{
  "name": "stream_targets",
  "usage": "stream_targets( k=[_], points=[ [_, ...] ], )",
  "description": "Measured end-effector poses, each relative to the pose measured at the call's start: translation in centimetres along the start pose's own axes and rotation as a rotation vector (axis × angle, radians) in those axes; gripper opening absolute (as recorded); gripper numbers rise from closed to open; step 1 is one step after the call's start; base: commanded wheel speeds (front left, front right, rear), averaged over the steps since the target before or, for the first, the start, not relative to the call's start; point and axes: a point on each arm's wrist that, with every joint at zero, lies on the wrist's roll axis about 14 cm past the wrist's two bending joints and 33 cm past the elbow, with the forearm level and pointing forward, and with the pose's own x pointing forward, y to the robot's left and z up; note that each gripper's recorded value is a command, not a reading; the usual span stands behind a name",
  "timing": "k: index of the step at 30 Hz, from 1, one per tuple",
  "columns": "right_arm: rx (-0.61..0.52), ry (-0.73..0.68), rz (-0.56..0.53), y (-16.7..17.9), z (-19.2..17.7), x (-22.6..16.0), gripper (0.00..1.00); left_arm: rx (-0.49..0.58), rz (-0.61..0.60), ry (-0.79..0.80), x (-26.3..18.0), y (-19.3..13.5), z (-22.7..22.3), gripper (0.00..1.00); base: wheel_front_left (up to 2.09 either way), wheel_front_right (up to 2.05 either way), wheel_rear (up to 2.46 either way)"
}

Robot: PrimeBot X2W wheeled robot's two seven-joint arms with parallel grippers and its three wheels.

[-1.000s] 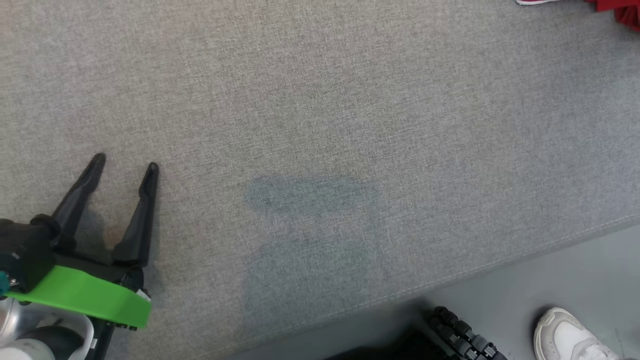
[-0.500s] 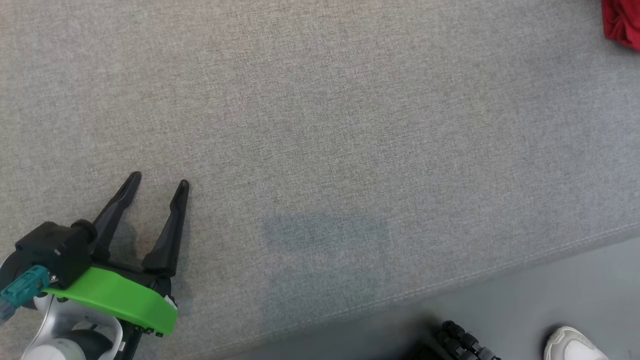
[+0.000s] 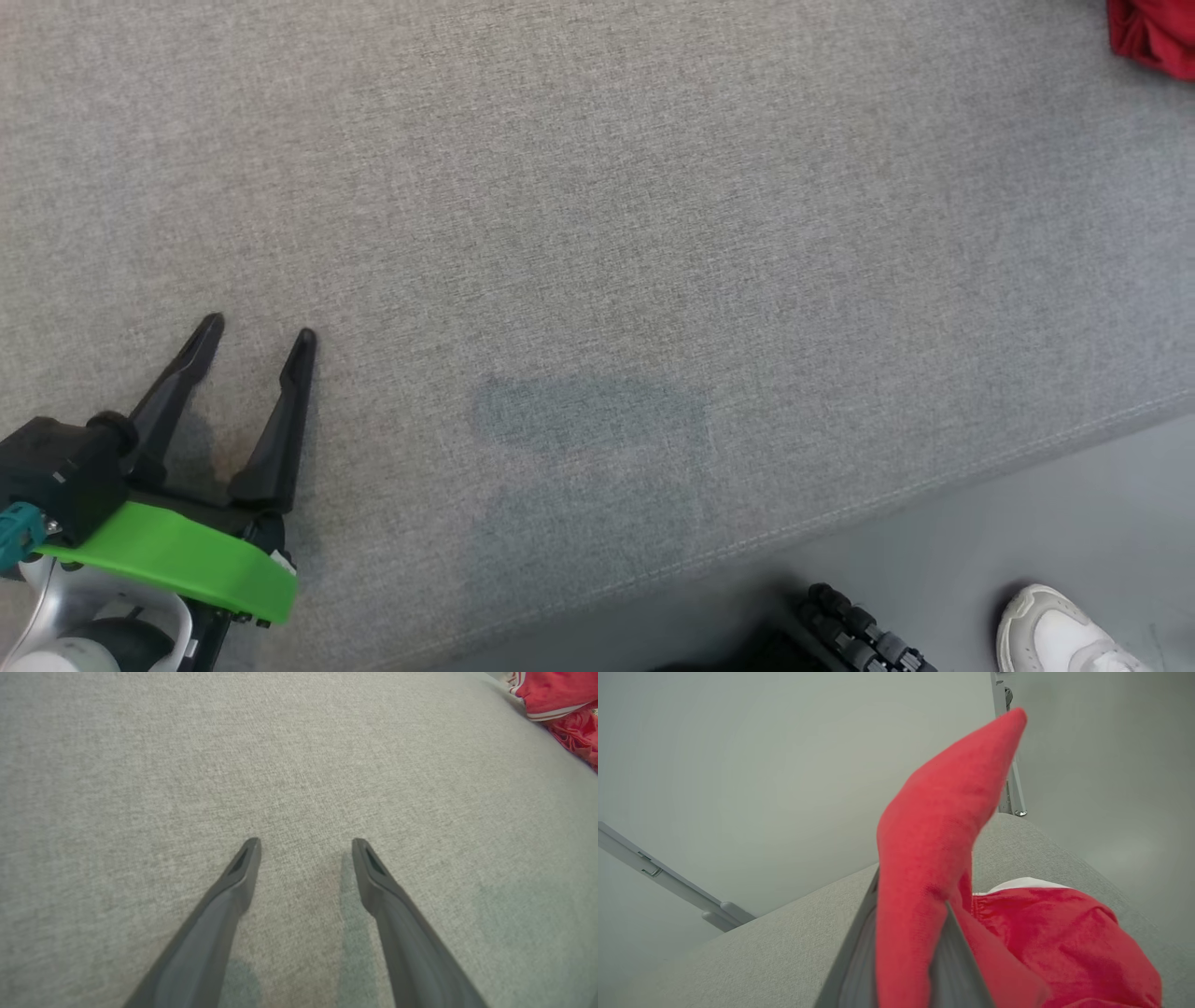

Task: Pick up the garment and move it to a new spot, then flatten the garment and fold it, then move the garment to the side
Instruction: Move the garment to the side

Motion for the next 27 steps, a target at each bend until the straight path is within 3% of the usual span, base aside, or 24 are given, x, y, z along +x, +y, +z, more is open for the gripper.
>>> stream_targets(
  k=[9,10,11,12,13,18,27],
  points=[
    [0.014,-0.031,-0.108,-3.9,1.1,-3.0,0.01,0.005,-0.04,0.018,0.9,-0.8,-0.2,1.0,0.0,0.0,0.0],
    [0.013,-0.037,-0.126,-4.5,1.2,-3.3,0.31,0.005,-0.05,0.019,1.1,-1.0,-0.1,1.0,0.0,0.0,0.0],
    [0.013,-0.041,-0.143,-5.1,1.2,-3.7,0.4,0.008,-0.058,0.022,1.2,-1.2,-0.2,1.0,0.0,0.0,0.0],
    [0.012,-0.047,-0.162,-5.8,1.2,-4.0,0.65,0.012,-0.064,0.022,1.4,-1.3,-0.2,1.0,0.0,0.0,0.0],
    [0.01,-0.058,-0.185,-6.5,1.2,-4.3,1.0,0.012,-0.07,0.025,1.5,-1.3,-0.3,1.0,0.0,0.0,0.0],
    [-0.004,-0.091,-0.263,-8.8,0.9,-5.0,1.0,0.004,-0.093,0.028,2.4,-1.5,-0.7,1.0,0.0,0.0,0.0],
    [-0.007,-0.129,-0.295,-9.3,-0.7,-5.6,1.0,0.003,-0.109,0.014,3.2,-1.6,-0.8,1.0,0.0,0.0,0.0]
  ],
)
